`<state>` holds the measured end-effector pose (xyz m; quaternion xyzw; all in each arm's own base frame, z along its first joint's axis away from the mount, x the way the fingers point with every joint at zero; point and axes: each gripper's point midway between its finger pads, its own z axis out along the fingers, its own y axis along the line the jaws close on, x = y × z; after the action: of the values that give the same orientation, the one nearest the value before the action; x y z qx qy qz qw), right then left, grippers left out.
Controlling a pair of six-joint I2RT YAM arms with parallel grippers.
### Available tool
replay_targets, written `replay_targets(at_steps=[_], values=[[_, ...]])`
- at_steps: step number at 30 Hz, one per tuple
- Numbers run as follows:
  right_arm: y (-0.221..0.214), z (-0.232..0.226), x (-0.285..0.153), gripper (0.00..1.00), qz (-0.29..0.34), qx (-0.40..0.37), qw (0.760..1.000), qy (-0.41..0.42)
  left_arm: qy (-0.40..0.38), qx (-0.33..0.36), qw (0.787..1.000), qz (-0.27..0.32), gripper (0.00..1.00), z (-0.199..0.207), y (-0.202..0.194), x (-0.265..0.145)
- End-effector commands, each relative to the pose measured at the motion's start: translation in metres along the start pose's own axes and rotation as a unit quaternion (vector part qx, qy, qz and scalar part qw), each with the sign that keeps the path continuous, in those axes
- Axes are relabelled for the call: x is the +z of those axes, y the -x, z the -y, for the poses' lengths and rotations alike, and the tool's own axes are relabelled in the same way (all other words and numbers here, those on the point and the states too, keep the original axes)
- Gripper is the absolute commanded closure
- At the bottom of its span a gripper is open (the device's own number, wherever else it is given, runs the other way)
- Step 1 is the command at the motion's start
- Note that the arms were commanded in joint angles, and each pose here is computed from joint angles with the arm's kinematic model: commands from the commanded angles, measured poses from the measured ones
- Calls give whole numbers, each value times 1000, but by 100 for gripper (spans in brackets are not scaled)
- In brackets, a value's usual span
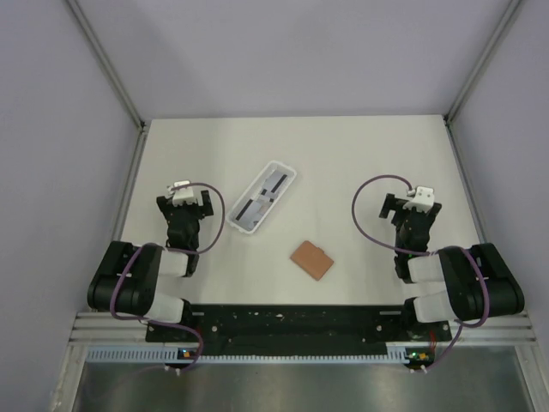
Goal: Put the credit cards into the card holder
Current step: Open the card holder at the center of the board.
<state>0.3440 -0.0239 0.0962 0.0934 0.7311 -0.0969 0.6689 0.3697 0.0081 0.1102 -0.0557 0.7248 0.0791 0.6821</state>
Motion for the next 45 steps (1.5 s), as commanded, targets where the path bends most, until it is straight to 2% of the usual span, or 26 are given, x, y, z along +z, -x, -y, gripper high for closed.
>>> replay_targets(at_steps=[1, 19, 23, 25, 27, 29, 30, 32, 34, 37, 40, 42, 45], values=[[22, -2, 8, 1, 31, 20, 999, 0, 5, -17, 999, 29, 1, -1, 17, 4], [23, 0, 7, 1, 34, 21, 999, -3, 6, -17, 999, 30, 1, -3, 17, 3], [28, 0, 1, 1, 43, 23, 999, -3, -39, 9, 998, 53, 1, 12, 25, -8], [30, 0, 0, 1, 50, 20, 999, -2, -12, 3, 998, 68, 2, 5, 38, -11], [32, 0, -1, 1, 52, 19, 998, -1, -6, 4, 999, 38, 2, 5, 43, -7], [38, 0, -2, 1, 43, 13, 998, -32, 8, -16, 999, -28, 2, 6, 43, -1], [46, 2, -1, 1, 29, -11, 998, -59, 10, -22, 998, -51, 1, 8, 49, 3], [69, -7, 4, 1, 4, -25, 998, -61, 26, -27, 994, -99, 1, 7, 49, 5], [95, -22, 6, 1, -17, 14, 999, -36, 35, -34, 991, -123, 1, 8, 57, 9], [129, -43, 2, 1, -46, 87, 995, 4, 26, -57, 988, -140, 1, 14, 65, 7], [142, -67, -7, 1, -84, 104, 989, 64, 62, -89, 983, -147, 1, 5, 70, 4], [136, -78, -11, 1, -119, 105, 983, 89, 77, -102, 981, -147, 1, 1, 70, 0], [122, -93, -17, 1, -168, 115, 972, 120, 45, -115, 981, -148, 1, 10, 73, -8]])
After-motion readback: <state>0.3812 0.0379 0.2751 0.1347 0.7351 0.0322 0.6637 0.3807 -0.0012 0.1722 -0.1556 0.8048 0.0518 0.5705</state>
